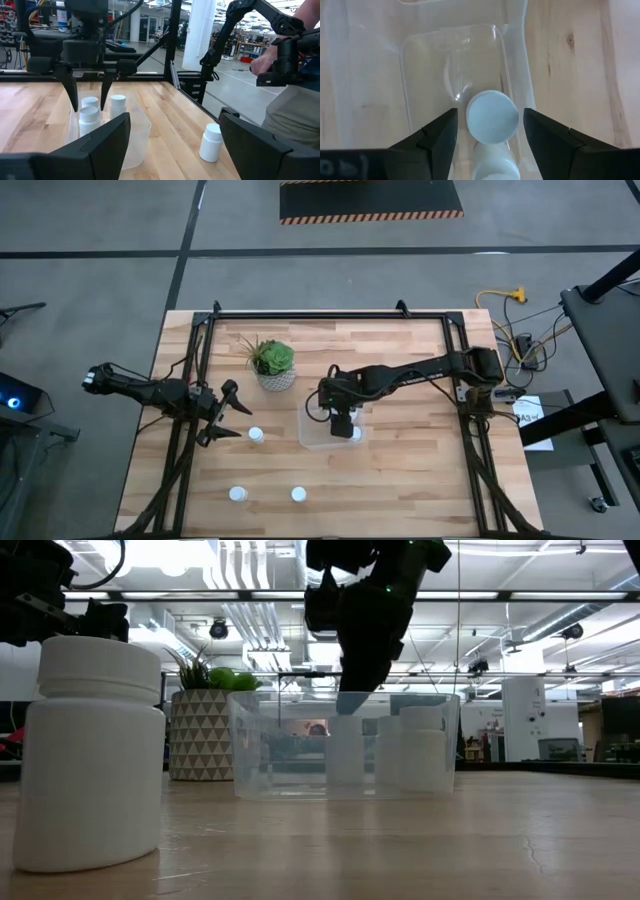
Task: Pick and place pill bottles into a basket
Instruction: Put the white pill bottle into the transparent bin
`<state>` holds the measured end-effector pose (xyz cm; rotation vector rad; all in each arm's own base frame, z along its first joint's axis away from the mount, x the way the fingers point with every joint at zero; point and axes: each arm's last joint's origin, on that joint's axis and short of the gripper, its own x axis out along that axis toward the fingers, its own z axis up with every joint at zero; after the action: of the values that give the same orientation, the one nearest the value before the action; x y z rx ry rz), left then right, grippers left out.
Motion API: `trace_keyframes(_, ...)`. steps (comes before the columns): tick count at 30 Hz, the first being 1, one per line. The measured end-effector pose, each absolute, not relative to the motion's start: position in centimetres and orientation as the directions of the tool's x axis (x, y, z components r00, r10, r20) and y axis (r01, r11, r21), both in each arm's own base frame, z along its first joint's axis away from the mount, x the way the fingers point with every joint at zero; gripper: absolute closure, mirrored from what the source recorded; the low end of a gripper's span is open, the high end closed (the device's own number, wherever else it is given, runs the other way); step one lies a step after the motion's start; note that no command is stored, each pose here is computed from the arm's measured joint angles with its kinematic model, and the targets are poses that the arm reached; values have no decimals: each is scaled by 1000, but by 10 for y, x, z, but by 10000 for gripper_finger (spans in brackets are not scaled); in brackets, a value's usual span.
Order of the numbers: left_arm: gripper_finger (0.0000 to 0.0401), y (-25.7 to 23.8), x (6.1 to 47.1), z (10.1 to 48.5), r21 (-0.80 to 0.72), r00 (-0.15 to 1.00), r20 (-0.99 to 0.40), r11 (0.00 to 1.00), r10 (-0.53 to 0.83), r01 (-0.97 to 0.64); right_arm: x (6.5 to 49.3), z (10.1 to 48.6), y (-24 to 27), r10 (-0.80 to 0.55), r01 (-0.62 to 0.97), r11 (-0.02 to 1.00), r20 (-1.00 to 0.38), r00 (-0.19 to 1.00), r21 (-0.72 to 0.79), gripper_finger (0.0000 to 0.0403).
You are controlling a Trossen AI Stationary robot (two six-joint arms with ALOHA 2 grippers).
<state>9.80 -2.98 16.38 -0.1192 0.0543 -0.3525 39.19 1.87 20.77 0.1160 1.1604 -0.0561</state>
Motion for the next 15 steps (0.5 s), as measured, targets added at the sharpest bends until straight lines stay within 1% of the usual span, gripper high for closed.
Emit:
trace_keyframes(10,111,-30,98,164,-126,937,-32,932,-348,341,387,232,18,21,56,997,-876,481,54,186)
trace_keyframes(15,111,-30,98,164,-126,937,-33,932,-347,341,378,255,19,25,46,997,-844,535,59,187)
